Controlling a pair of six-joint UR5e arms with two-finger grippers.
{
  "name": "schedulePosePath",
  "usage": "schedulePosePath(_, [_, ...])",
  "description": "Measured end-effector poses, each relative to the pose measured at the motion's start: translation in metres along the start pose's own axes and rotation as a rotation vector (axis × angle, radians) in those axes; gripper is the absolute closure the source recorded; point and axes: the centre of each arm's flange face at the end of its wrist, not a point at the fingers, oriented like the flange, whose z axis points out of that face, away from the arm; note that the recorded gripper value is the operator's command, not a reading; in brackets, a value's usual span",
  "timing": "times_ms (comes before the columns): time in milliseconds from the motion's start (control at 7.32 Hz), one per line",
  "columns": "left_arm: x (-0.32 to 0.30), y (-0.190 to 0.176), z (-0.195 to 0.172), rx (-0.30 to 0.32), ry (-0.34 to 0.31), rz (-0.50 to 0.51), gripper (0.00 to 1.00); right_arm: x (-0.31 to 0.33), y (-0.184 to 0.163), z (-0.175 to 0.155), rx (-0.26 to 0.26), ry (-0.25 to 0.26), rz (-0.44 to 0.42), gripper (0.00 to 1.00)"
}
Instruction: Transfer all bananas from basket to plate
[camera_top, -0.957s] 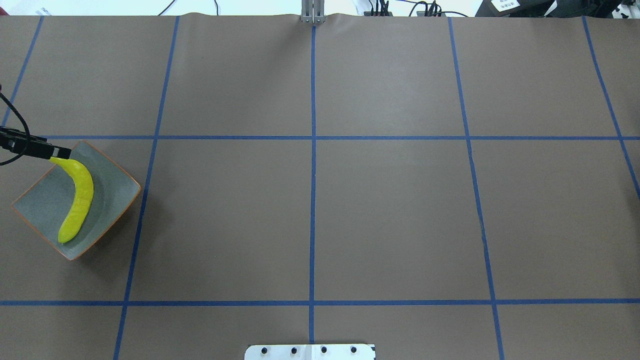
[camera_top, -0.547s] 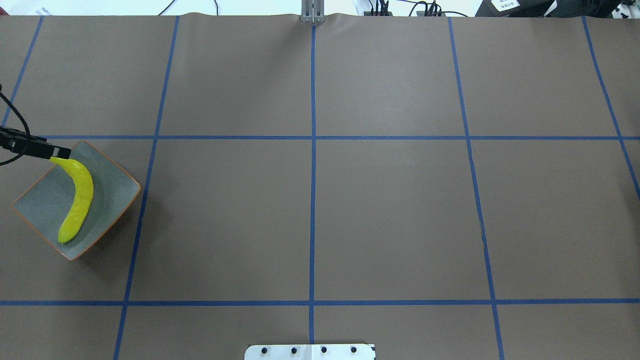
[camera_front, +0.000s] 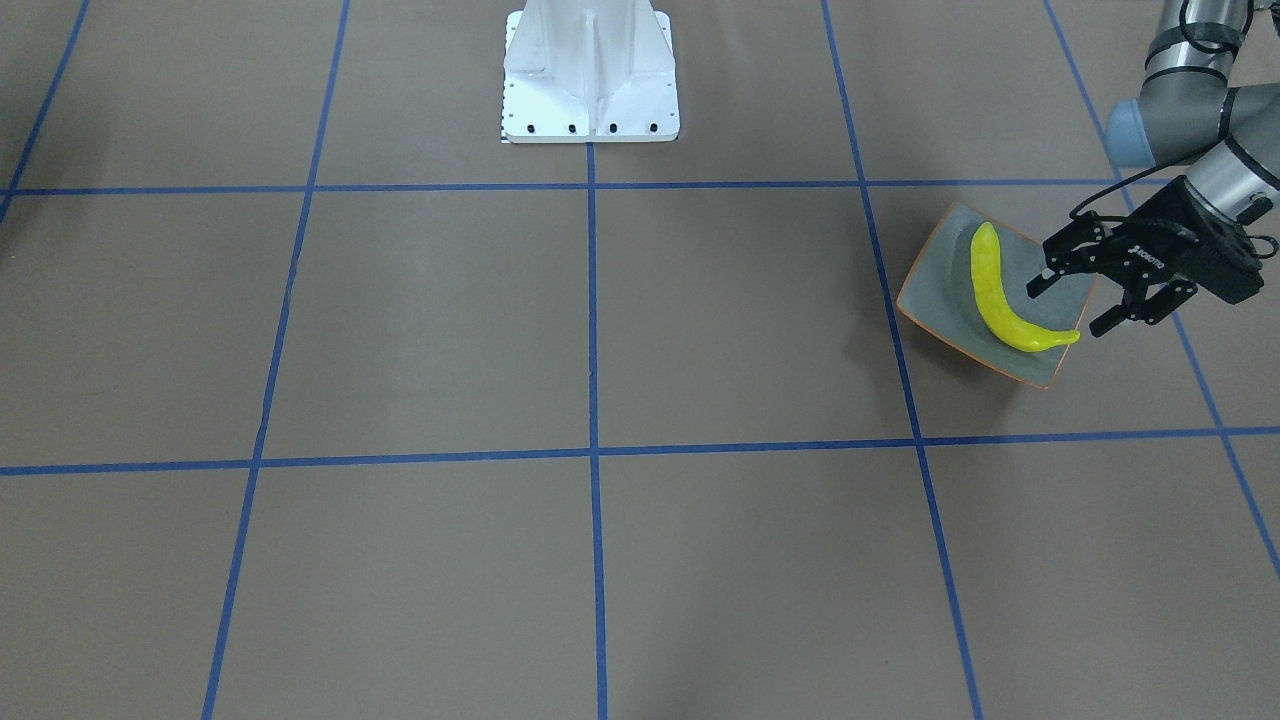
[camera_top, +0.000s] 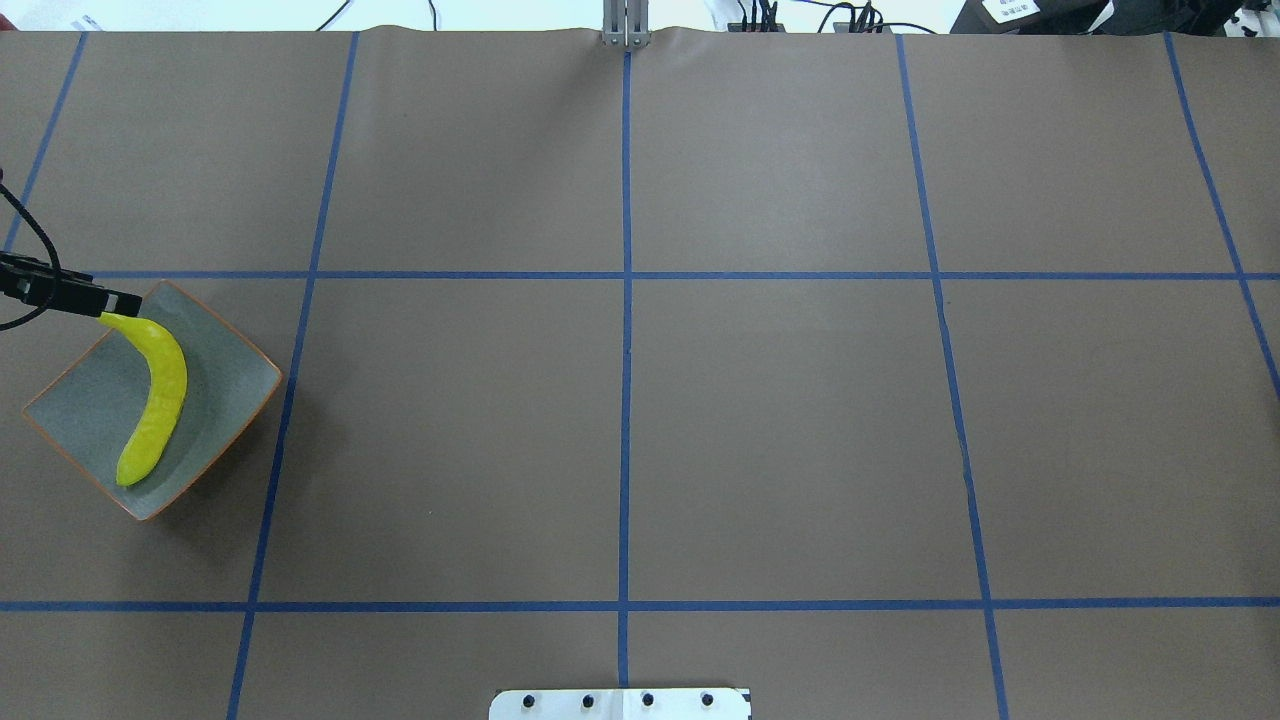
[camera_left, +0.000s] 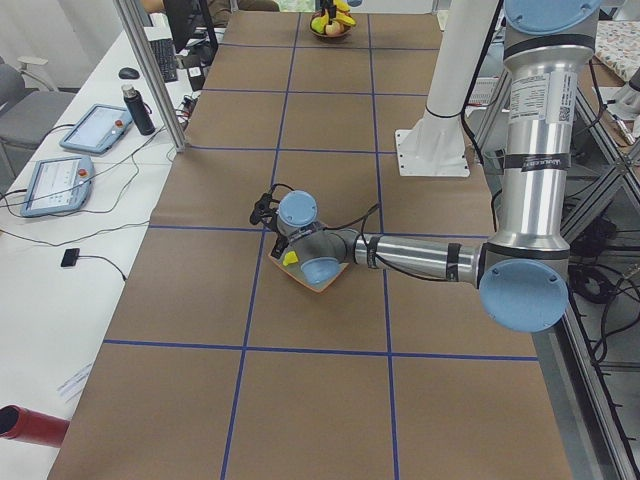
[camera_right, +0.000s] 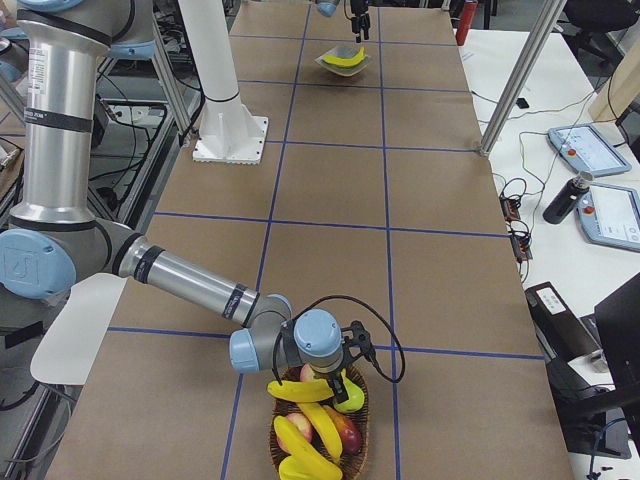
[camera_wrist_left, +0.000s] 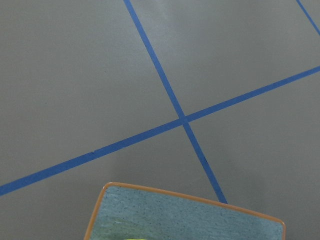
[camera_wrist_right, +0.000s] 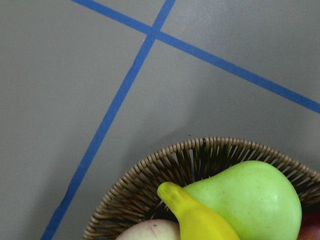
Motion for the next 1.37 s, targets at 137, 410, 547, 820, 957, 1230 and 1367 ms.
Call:
schedulePosePath(137, [-0.001,0.000,0.000,0.004,-0.004,0.000,0.01,0.001,0.003,0.001,-0.005,0.006,-0.004,0.00])
schedulePosePath(410, [-0.002,0.000,0.000,0.006,-0.008,0.000,0.01,0.003,0.010,0.003,-0.015,0.020,-0.008,0.01])
schedulePosePath(547, [-0.002,0.001,0.000,0.006,-0.008,-0.001,0.01,0.003,0.011,0.003,-0.018,0.023,-0.017,0.04])
schedulePosePath(820, [-0.002,0.001,0.000,0.007,-0.010,0.000,0.01,0.004,0.016,0.004,-0.022,0.027,-0.020,0.68])
schedulePosePath(957, [-0.002,0.001,0.000,0.008,-0.010,0.000,0.01,0.004,0.015,0.003,-0.021,0.029,-0.021,1.00])
schedulePosePath(1230, [-0.003,0.002,0.000,0.007,-0.010,-0.001,0.01,0.005,0.011,0.002,-0.016,0.033,-0.025,1.00])
schedulePosePath(1367, [-0.004,0.002,0.000,0.005,-0.011,-0.003,0.01,0.005,0.008,0.000,-0.012,0.034,-0.027,1.00])
